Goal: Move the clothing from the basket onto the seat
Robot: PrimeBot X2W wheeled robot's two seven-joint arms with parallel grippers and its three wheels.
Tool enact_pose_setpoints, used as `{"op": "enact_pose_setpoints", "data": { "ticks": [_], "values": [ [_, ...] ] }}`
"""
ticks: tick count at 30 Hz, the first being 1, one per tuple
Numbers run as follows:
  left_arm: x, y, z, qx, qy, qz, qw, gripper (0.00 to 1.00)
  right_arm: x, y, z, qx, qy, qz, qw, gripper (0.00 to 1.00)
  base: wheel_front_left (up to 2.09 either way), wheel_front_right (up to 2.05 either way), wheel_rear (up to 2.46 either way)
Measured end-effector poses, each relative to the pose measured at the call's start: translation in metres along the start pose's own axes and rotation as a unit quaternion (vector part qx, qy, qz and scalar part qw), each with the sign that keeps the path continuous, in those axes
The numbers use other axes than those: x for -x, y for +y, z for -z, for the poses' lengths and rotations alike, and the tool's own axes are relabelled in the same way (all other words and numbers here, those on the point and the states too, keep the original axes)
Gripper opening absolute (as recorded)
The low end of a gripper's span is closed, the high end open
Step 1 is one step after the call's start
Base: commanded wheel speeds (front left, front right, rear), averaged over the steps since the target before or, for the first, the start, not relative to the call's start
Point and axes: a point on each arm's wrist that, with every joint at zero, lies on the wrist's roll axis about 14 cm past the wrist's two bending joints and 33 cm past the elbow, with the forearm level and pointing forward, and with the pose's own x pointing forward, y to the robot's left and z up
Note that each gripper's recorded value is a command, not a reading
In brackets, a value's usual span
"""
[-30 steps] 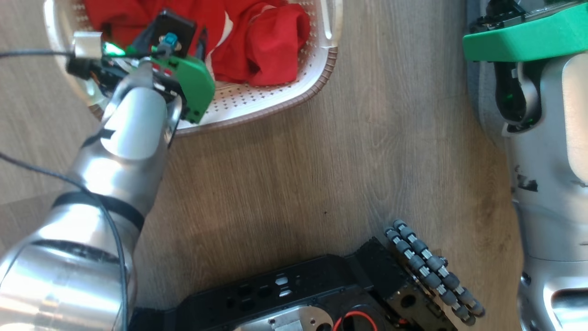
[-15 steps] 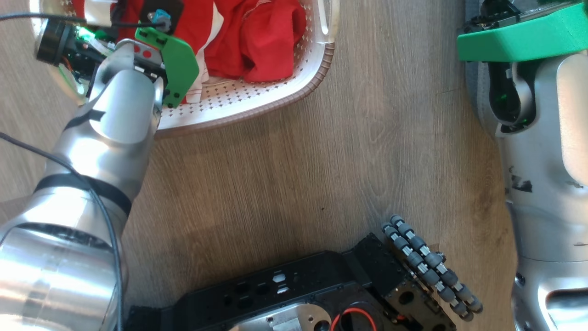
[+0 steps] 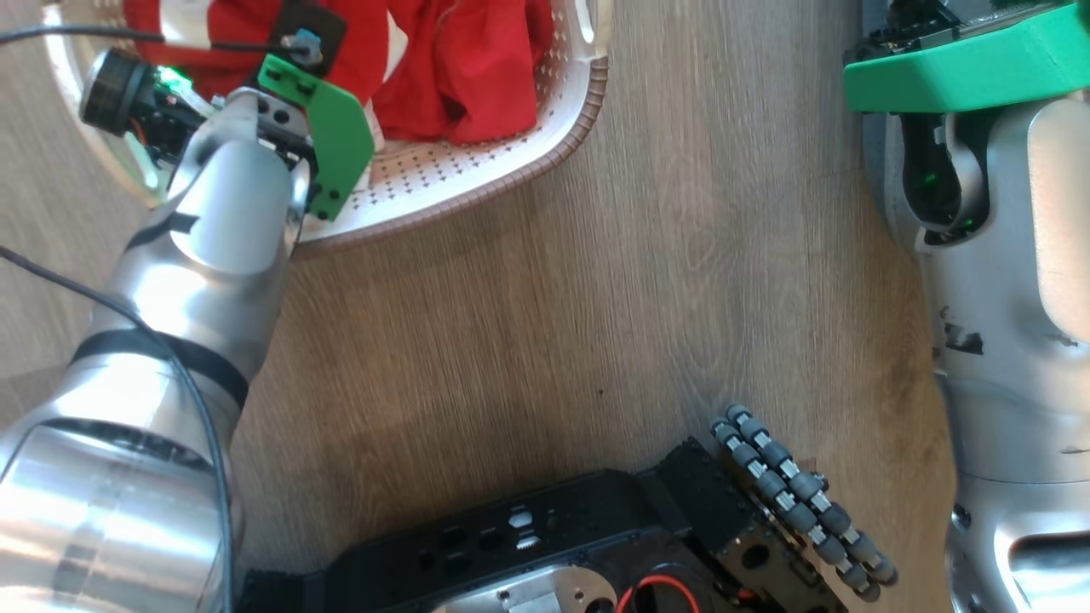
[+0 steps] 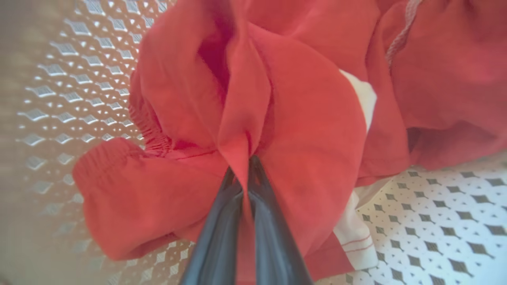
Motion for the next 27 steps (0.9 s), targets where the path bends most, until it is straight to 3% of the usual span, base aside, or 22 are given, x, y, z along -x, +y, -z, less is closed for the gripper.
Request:
{"op": "enact_pose_setpoints", "data": {
  "ticks": [11, 27],
  "values": [
    [0.046, -0.006, -0.05, 0.039, -0.104, 0.018, 0.994, 0.0, 0.007, 0.005, -0.049, -0.003, -0.034, -0.003, 0.999, 1.0, 0.0, 0.0, 0.0],
    [0.172, -0.011, -0.129, 0.081, -0.239, 0.005, 0.968, 0.0, 0.07, 0.027, -0.109, -0.018, -0.051, -0.019, 0.998, 1.0, 0.0, 0.0, 0.0]
  ]
}}
